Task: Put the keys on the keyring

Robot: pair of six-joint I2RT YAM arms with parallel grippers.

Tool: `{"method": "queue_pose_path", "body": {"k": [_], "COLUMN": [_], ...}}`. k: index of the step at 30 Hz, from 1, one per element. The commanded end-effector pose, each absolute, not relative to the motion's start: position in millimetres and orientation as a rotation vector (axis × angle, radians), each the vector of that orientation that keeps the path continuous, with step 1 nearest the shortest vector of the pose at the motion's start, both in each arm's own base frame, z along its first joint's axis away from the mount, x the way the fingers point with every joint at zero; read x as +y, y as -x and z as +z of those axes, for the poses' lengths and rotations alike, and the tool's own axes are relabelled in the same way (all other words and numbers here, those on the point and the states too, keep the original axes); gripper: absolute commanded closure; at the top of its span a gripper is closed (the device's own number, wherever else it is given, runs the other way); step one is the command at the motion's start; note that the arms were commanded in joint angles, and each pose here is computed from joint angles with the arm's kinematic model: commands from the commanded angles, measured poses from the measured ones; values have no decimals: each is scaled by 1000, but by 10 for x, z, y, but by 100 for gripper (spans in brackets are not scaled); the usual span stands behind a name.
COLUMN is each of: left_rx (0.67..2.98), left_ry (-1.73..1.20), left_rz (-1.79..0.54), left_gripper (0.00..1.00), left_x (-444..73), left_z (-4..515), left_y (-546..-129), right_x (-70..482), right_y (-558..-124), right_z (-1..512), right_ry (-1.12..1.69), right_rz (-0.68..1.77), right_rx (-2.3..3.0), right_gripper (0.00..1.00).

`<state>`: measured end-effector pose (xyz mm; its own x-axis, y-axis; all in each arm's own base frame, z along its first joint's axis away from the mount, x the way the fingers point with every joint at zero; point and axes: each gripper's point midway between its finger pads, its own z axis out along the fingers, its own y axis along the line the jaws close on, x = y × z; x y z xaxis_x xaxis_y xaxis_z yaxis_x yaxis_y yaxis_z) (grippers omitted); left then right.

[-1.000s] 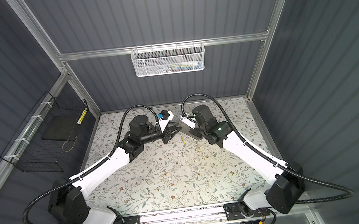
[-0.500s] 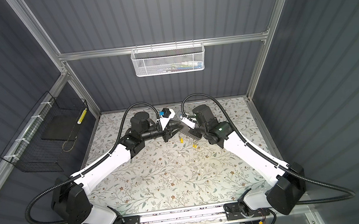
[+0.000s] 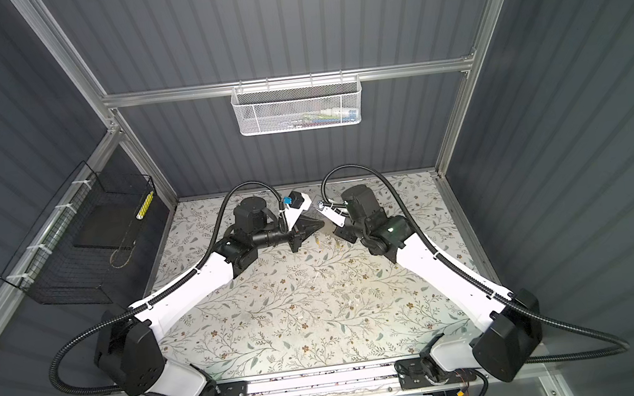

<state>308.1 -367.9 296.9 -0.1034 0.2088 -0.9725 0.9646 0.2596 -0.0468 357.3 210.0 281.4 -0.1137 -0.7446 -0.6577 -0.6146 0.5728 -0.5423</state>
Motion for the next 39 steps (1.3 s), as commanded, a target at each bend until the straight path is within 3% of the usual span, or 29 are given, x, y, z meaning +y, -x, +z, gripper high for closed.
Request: {"method": "queue_pose_path", "body": {"k": [1, 8, 14, 24, 39], "left_rx": [1480, 1474, 1427, 1397, 1308], "left_ry": [-1128, -1150, -1161, -1348, -1385], "left_rz": [-947, -912, -966, -1055, -1182], "left_gripper": [100, 100, 100, 100, 100], "left_x": [-3678, -3628, -3462, -3244, -3145], "left_z": [3115, 3099, 3076, 2886, 2980], "left_y": [-3067, -3036, -3082, -3054, -2911], "right_x": [2124, 1951, 1908, 2019, 2186], "right_y": [-3522, -3341, -3149, -3021, -3083], "right_z": [3030, 3195, 3134, 2968, 2901], "right_ry": [1043, 983, 1053, 1201, 1252], "right_rz": [-76, 146, 275, 487, 645], "right_rx": [1757, 1742, 1785, 1839, 1821], "right_gripper": [71, 52, 43, 40, 41]}}
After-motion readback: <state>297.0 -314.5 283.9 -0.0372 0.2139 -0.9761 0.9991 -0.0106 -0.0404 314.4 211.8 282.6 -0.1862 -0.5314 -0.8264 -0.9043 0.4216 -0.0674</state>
